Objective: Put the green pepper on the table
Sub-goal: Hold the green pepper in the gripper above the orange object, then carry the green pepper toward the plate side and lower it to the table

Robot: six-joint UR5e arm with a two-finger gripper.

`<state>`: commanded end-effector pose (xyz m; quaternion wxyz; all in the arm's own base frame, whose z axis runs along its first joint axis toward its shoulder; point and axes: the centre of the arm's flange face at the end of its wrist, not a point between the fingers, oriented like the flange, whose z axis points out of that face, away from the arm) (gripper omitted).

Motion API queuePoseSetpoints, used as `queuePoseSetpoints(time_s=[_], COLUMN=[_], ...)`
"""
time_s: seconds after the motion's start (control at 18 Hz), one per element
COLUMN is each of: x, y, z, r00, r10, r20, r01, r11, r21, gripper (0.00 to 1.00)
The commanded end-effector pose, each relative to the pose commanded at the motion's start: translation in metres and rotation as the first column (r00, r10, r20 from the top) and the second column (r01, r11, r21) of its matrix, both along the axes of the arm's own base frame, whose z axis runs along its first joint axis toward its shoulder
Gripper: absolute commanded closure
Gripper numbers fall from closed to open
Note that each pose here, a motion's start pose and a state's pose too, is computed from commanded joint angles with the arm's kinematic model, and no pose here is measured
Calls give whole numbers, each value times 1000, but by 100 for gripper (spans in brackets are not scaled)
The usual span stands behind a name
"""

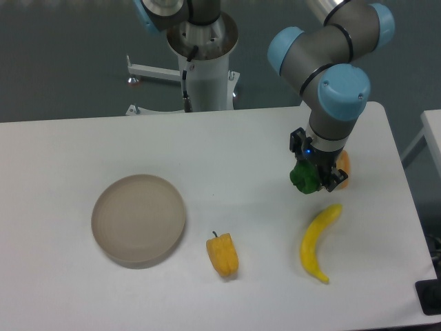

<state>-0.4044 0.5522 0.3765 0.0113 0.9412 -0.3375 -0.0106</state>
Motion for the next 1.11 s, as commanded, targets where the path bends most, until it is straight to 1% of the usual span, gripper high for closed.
queuePoseSetpoints(time_s=[0.33,0.44,0.5,0.56,0.72,0.78,0.83,0.89,1.0,1.06,1.11], x=[1,6,12,20,75,94,109,122,146,161,166], y=[0,-3,-8,-16,-54,-59,-58,-60,-67,-69,-73], z=[-1,-6,-15,-22,-56,-66,-77,-86,-94,-103,-108], r00=[1000,1000,999,999,993,992,992,992,991,988,987], r10=[9,8,10,7,-8,-25,-50,-58,-73,-86,-88], r20=[-1,10,32,50,121,120,118,117,113,128,137], r01=[-9,-8,-9,-5,21,37,62,69,84,101,105], r11=[1000,1000,999,999,995,994,993,992,991,988,987], r21=[-5,-16,-34,-45,-102,-102,-101,-101,-100,-114,-121], gripper=[96,95,95,94,96,96,96,96,95,92,88])
